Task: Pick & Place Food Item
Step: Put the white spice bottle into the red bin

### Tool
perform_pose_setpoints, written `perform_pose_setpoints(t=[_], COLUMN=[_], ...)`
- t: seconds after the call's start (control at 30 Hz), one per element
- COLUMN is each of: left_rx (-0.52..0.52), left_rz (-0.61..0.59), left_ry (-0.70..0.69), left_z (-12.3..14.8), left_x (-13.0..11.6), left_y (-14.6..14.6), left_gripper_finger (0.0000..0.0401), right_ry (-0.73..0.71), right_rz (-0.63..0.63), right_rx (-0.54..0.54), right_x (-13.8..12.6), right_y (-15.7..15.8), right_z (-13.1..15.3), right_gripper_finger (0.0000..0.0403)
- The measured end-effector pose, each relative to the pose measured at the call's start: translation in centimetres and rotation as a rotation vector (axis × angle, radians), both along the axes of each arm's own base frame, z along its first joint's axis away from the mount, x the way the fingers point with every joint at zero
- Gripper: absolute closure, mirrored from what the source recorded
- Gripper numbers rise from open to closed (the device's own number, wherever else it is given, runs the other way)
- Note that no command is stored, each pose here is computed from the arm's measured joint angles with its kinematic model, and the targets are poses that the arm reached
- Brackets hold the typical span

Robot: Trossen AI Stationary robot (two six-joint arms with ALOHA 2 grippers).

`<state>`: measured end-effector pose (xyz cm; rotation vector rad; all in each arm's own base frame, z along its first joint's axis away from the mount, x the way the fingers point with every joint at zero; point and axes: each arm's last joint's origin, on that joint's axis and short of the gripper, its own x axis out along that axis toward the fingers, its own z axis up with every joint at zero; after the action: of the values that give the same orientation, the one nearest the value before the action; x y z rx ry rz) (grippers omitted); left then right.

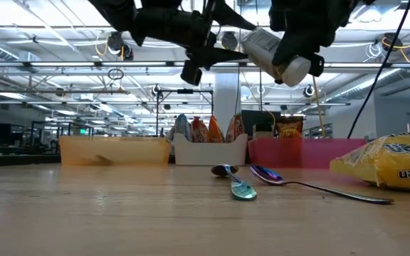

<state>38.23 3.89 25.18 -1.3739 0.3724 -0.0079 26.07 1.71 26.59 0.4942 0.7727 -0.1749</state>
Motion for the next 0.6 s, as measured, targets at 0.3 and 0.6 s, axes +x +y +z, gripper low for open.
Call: perform_pose_setpoints(t=[0.3, 0.6], left_rx=[0.037, 0.03], left_rz=[-0.056, -0.03], left_ry=[-0.045, 0.014], left_z=[0.0, -0.3], left_x=[1.5, 1.3], left_y=[-0.1, 0.6], left_gripper_finger=[0.0171, 0.0171], right_ry=[0.061, 0.064], right_rz=[0.003, 0.001], right_rx=[-0.028, -0.03], right_x=[-0.5, -0.5], right_y=[0.4, 0.4], right_z=[-0.3, -0.4], right_gripper_finger=[0.0214, 0.0214])
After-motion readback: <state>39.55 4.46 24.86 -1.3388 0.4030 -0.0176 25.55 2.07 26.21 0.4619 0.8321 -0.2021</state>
